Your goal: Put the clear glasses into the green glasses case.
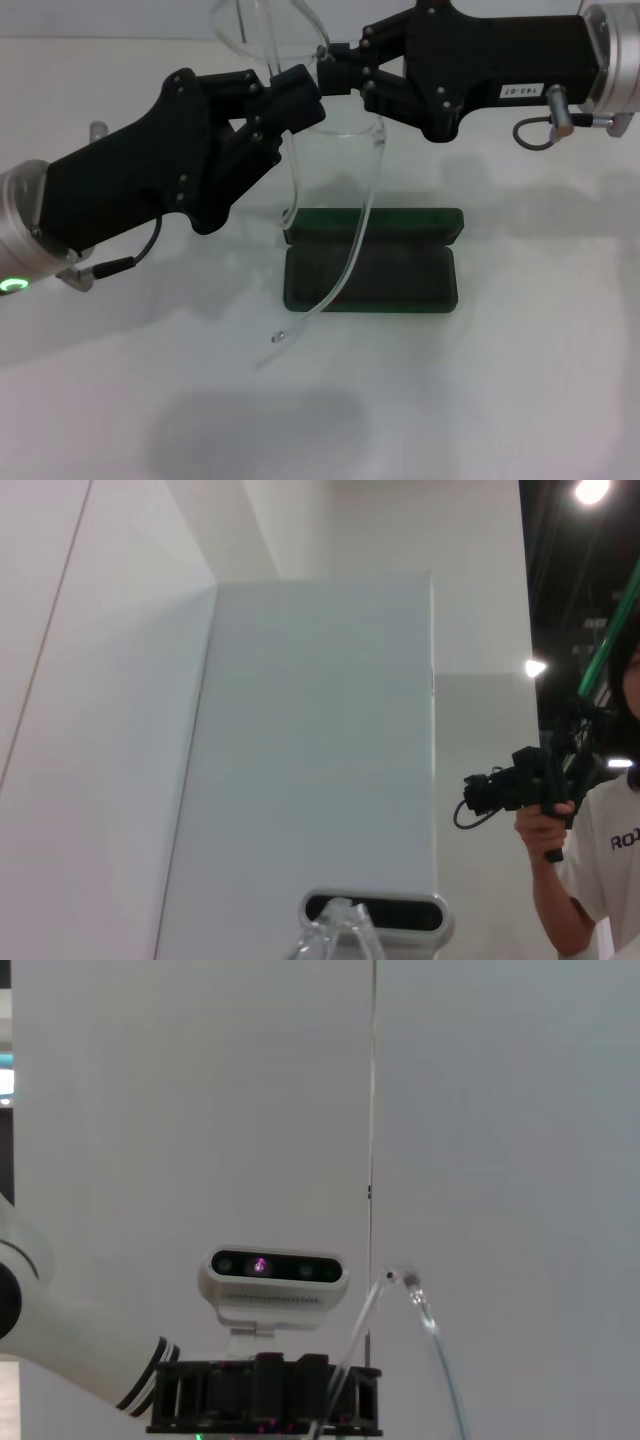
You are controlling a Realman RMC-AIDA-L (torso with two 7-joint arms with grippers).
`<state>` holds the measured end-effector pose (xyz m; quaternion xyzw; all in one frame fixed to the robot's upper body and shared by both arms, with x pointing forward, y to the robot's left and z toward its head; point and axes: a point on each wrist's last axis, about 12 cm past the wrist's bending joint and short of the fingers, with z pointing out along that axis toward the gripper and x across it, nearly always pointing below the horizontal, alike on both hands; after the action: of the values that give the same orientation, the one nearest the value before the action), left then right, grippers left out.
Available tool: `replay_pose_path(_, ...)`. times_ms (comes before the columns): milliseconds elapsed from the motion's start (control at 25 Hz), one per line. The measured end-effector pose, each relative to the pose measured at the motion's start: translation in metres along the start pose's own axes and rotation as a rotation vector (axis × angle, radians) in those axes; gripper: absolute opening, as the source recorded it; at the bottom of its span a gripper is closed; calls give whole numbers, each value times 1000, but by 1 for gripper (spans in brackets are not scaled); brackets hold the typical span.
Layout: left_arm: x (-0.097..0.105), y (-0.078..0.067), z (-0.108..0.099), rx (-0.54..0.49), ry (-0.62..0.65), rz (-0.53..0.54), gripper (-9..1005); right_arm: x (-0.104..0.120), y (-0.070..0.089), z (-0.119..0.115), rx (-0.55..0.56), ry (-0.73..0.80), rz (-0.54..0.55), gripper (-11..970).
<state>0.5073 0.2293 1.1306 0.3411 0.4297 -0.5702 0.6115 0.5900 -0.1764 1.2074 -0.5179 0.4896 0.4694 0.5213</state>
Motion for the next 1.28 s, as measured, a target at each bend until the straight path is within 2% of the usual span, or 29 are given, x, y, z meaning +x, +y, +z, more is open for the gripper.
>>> replay_pose_path(440,-7,-3,-3,9,-51,32,98,5,0,-4,17,-14,9,59)
replay_pose_path(1280,-4,-2,-3,-7,-44,35,98,5,1,2,-2,-17,5,58)
